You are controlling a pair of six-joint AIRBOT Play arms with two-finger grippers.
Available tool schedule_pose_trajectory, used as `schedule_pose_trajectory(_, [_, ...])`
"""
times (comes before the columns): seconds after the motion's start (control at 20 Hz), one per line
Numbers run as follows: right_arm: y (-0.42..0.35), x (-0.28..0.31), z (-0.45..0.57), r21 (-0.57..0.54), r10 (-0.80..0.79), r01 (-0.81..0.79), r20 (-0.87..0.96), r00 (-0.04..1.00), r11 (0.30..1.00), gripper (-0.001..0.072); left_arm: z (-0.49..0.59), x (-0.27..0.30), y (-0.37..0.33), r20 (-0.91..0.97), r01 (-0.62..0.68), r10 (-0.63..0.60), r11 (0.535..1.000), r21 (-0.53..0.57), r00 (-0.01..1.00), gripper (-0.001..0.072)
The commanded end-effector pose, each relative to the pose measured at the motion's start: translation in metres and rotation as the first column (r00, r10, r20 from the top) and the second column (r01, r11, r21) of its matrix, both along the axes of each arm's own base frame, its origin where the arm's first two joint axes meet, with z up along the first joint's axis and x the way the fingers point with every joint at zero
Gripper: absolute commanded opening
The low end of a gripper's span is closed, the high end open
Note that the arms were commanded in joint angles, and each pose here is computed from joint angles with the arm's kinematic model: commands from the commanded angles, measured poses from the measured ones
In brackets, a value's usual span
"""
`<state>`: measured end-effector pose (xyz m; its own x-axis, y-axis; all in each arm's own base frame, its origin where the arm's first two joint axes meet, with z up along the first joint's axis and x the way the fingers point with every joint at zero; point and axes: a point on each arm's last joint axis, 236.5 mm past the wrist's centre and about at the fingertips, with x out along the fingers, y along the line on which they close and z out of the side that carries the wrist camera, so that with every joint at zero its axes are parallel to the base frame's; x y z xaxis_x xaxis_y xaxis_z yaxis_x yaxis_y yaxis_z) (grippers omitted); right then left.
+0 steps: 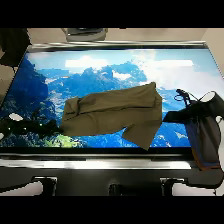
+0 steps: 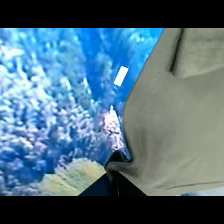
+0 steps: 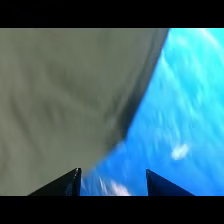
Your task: Fold the shirts.
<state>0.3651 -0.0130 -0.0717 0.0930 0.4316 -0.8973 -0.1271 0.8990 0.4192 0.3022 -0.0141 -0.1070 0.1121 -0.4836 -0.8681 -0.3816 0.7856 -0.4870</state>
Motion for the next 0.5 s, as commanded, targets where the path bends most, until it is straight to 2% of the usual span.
schedule_pose_trajectory(0.0, [0.02,0.027,-0.022,0.091,-0.108,0.104,0.042,0.993,0.99,0.0498,0.006,0.001,-0.001,0.02,0.016,-0.016,1.0,-0.001,1.0,0.0028])
schedule_pose_trajectory(0.1, [0.019,0.033,-0.033,0.097,-0.142,0.138,0.035,0.989,0.986,0.0491,0.006,0.001,-0.001,0.029,0.031,-0.031,1.0,0.002,0.999,0.0028])
schedule_pose_trajectory(0.15, [0.019,0.032,-0.036,0.099,-0.146,0.143,0.021,0.989,0.985,0.0389,0.006,0.001,-0.001,0.036,0.042,-0.043,0.999,0.004,0.998,0.0028])
schedule_pose_trajectory(0.25, [0.024,0.025,-0.033,0.118,-0.129,0.129,-0.009,0.992,0.985,0.0046,0.009,0.005,0.001,0.05,0.049,-0.049,0.999,0.009,0.998,0.0028])
schedule_pose_trajectory(0.35, [0.028,0.025,-0.011,0.138,-0.041,0.039,0.018,0.999,0.99,0.0045,0.031,0.023,0.005,0.103,0.068,-0.07,0.997,0.021,0.992,0.0026])
schedule_pose_trajectory(0.45, [0.02,0.042,0.043,0.082,0.047,-0.059,0.145,0.988,0.995,0.0045,0.086,0.062,0.018,0.254,0.072,-0.091,0.994,0.084,0.963,0.0025])
